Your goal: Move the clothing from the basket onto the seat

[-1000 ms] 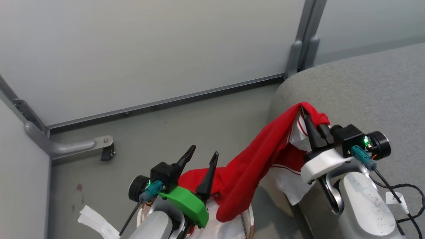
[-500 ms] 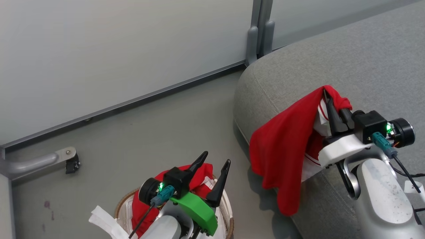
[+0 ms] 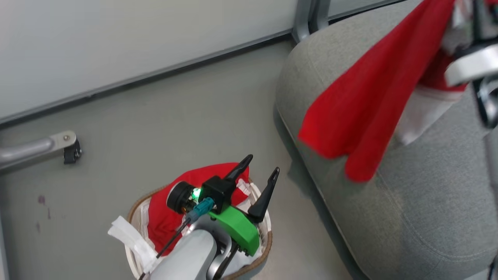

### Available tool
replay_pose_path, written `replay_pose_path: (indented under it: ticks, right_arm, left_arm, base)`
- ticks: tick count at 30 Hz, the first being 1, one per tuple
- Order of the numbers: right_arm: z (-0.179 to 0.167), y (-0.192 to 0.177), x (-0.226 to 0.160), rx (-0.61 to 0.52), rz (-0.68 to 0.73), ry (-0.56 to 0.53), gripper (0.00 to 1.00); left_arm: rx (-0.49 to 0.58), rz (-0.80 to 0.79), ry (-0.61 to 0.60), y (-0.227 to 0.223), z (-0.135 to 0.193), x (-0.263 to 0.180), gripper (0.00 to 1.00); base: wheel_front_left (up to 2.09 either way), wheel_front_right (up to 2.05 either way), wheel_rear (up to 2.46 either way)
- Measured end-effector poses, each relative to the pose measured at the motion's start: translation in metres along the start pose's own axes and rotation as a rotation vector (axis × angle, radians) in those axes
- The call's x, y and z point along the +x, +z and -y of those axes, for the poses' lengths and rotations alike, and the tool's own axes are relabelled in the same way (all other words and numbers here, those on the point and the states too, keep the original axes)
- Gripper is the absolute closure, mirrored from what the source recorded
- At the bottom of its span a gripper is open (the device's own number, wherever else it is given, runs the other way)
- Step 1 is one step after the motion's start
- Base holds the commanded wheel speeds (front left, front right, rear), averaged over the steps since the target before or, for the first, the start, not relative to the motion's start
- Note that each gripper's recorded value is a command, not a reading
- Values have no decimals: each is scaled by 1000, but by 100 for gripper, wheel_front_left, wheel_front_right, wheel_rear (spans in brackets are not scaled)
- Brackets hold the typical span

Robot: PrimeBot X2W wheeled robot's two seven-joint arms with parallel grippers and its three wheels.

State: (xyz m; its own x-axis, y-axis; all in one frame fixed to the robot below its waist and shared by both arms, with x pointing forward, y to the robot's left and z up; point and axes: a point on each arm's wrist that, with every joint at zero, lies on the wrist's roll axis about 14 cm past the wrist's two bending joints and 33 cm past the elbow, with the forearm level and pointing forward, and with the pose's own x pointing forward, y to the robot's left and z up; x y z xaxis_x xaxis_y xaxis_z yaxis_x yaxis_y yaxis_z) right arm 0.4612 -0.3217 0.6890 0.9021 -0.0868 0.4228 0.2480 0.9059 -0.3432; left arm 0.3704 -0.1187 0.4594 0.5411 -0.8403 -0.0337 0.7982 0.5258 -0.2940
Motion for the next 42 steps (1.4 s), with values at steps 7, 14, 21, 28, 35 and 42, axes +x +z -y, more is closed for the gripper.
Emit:
replay_pose_path:
  ticks: [7,14,21,28,35,42]
  right_arm:
    - [38,12,63,-127,50,-40,100]
    - [77,-6,98,-225,20,-120,100]
    - [54,-96,93,-224,-166,-81,100]
    - [-5,-204,38,-134,-425,6,100]
    - [-38,-257,-17,-66,-600,41,100]
    - [-52,-270,-49,-26,-670,53,67]
  left_arm:
    - [5,-3,-4,-7,-23,10,0]
    - [-9,-11,2,-20,-47,19,0]
    - [-42,-49,42,-47,-76,16,0]
    - [-74,-83,70,-69,-93,13,0]
    - [-83,-95,80,-78,-99,13,0]
    - [-69,-92,89,-74,-103,12,0]
  base:
    - [0,0,0]
    - [0,0,0]
    - [0,0,0]
    - [0,0,0]
    - [0,0,0]
    - [0,0,0]
